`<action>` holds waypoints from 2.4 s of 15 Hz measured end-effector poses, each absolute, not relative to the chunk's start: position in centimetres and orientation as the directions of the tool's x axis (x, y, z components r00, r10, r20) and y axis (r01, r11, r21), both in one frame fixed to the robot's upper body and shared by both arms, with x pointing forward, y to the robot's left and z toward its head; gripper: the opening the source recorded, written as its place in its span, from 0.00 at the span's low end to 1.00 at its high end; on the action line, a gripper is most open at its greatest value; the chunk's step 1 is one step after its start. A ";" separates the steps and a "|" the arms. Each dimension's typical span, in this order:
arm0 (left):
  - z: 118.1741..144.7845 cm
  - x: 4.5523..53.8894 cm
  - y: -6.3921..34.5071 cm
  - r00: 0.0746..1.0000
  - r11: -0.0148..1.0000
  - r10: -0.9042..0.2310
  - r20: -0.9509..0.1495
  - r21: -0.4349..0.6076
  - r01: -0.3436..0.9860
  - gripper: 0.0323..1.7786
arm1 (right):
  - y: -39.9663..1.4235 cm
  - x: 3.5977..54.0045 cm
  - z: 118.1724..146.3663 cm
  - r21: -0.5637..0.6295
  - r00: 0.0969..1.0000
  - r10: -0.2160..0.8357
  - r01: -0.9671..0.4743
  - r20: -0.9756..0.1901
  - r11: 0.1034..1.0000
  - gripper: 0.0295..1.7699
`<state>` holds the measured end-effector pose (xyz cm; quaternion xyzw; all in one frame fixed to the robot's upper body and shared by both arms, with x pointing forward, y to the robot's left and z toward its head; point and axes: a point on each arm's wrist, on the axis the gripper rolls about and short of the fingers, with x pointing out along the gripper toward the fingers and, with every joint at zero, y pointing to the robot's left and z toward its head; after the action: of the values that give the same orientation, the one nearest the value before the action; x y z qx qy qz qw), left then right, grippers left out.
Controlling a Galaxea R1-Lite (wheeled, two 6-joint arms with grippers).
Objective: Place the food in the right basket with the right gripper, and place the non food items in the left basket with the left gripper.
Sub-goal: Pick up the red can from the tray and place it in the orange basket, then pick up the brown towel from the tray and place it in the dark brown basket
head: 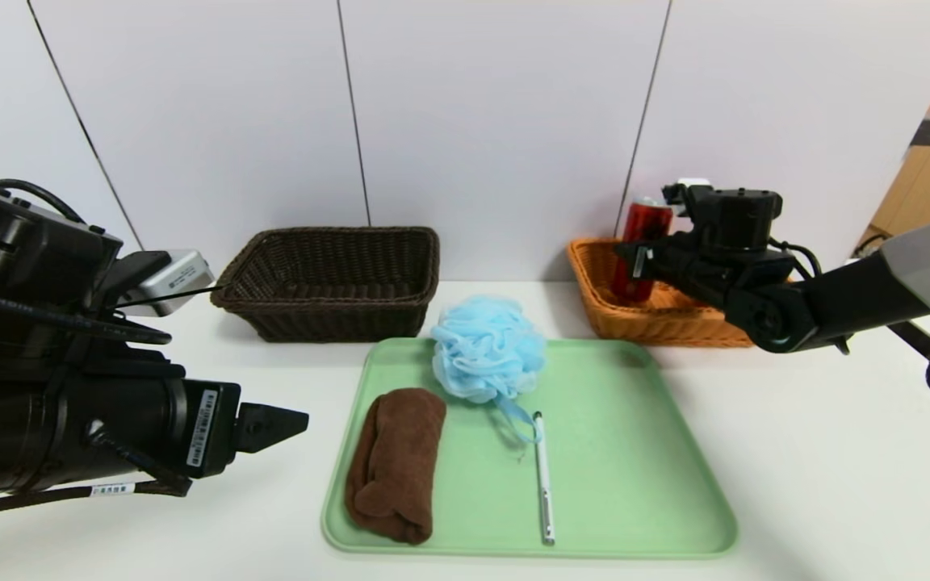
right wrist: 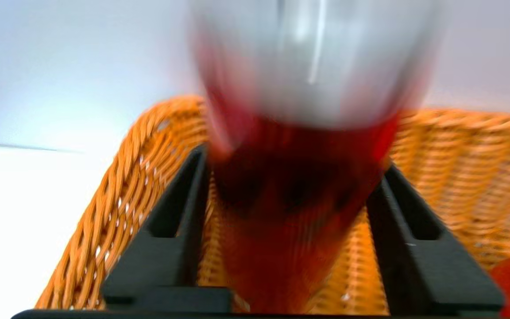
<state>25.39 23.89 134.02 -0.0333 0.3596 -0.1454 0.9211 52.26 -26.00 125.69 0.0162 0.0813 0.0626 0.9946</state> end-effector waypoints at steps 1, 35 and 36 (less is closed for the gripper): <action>134.0 25.4 23.9 0.699 0.956 -0.292 -0.652 -0.166 0.243 0.95 | -26.0 52.3 125.7 0.041 0.979 0.127 -0.122 -0.157 0.992 0.66; 133.0 35.1 10.0 0.323 0.997 -0.080 -0.943 -0.075 0.026 0.95 | -28.1 34.0 138.9 0.118 0.616 0.119 -0.043 -0.779 0.992 0.96; 132.6 35.3 9.9 0.313 0.998 -0.069 -0.947 -0.066 0.022 0.95 | -28.2 33.9 138.7 0.119 0.619 0.120 -0.044 -0.776 0.992 0.96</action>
<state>35.30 9.90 132.56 -0.0200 0.5854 -0.0284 0.8100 33.94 -28.15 138.73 0.0442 0.4342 0.0457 0.8986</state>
